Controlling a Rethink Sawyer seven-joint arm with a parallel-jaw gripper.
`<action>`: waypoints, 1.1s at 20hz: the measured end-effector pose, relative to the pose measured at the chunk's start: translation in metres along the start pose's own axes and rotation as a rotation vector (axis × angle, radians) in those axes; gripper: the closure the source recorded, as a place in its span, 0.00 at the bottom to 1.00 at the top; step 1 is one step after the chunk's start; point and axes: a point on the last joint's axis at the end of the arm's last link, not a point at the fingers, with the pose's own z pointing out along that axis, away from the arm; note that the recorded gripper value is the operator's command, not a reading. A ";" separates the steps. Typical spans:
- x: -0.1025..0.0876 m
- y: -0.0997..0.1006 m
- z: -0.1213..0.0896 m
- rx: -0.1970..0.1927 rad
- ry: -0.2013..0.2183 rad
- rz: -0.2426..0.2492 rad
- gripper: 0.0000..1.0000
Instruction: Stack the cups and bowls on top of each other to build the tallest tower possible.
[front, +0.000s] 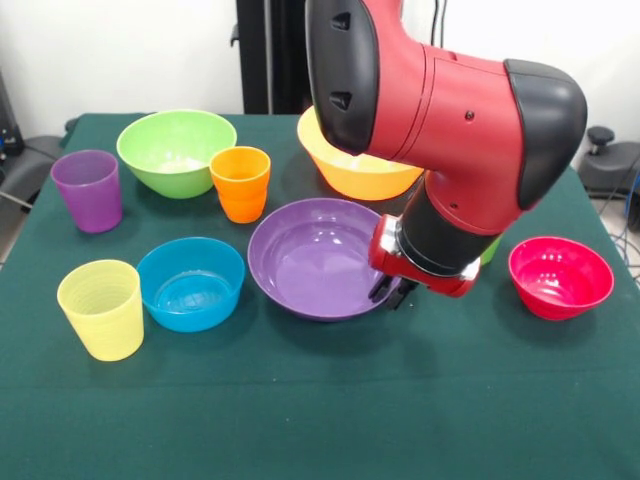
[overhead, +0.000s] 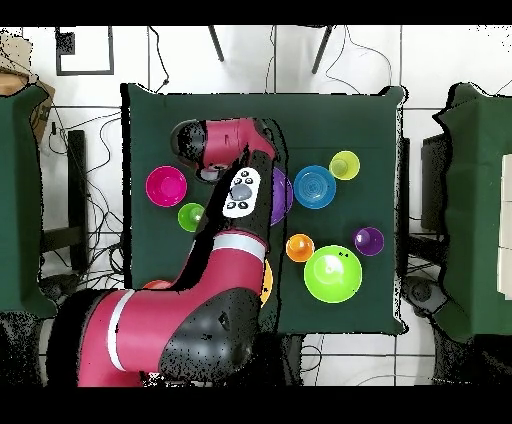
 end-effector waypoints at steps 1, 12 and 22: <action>0.001 -0.001 0.000 0.000 0.002 0.001 1.00; 0.018 -0.007 0.000 -0.037 -0.064 0.013 1.00; 0.027 -0.009 0.001 -0.057 -0.109 0.019 1.00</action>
